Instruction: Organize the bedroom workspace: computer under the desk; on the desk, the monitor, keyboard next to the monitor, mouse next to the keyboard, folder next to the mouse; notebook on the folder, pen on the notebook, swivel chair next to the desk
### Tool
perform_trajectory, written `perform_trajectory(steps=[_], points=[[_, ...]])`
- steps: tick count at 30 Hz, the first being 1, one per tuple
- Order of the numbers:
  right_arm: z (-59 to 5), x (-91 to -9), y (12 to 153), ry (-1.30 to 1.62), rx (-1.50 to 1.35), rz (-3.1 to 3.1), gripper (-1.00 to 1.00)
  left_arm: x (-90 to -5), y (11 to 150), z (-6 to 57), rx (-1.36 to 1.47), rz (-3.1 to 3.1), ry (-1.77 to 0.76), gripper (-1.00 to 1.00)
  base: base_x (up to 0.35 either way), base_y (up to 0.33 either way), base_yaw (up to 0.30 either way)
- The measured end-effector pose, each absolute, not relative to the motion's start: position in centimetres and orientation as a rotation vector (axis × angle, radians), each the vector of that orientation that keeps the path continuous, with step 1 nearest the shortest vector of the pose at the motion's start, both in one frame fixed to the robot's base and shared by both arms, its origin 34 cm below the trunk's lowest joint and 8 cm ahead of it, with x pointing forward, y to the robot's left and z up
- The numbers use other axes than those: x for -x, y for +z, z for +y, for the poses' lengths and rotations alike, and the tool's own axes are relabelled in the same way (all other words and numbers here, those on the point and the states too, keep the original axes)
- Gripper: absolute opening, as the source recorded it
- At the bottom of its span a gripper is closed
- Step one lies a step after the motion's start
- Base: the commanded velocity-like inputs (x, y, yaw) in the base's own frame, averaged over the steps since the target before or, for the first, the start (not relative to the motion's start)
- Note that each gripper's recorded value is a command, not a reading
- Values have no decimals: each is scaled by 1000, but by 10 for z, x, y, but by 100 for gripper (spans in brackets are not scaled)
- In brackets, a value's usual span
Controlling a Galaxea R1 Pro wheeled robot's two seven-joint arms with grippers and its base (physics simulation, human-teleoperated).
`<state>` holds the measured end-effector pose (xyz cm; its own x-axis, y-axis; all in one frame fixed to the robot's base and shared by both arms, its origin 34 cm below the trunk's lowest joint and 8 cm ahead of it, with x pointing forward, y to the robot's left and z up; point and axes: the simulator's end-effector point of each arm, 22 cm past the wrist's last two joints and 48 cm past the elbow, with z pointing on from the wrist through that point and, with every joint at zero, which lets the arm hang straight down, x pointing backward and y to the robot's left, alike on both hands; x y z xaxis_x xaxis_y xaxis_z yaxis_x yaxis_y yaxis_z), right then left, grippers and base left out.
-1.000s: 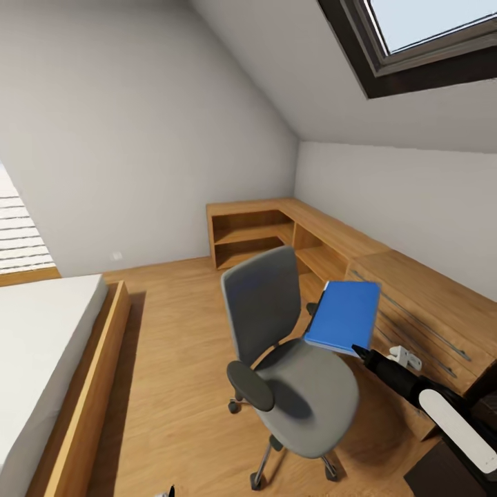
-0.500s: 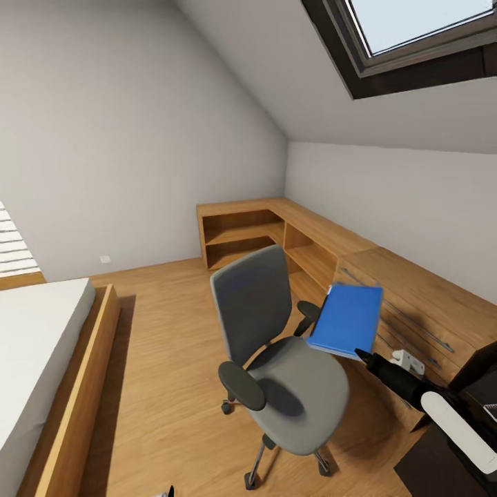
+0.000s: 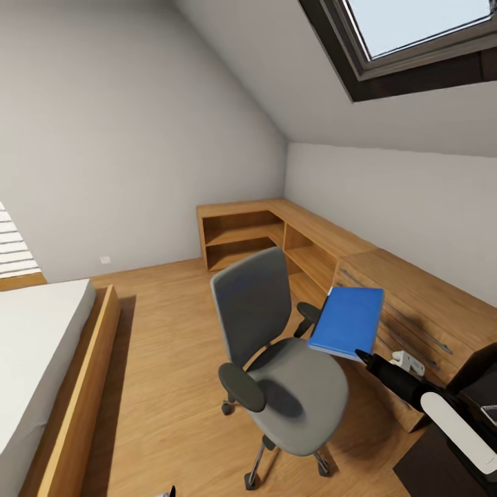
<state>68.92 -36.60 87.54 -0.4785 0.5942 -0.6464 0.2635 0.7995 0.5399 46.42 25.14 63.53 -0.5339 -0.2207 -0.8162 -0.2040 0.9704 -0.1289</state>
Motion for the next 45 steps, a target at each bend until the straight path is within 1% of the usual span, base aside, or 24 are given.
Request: perform_trajectory(steps=[6,9,32,38,45], points=[[-366,-688,883,465,-635,2083,-100,-463,643,252,301,2149,-19,100,0,0,-7],[-366,-688,887,467,-635,2081,-100,-453,633,249,312,2221,-34,100,0,0,-164],[-371,-684,921,462,-640,2064,-100,-446,657,249,322,2243,-39,100,0,0,-259],[-378,-683,931,457,-650,2054,-100,-462,691,256,297,2084,-8,100,0,0,-264],[-389,-683,944,450,-671,2037,-100,-428,691,260,294,2103,10,100,0,0,-264]])
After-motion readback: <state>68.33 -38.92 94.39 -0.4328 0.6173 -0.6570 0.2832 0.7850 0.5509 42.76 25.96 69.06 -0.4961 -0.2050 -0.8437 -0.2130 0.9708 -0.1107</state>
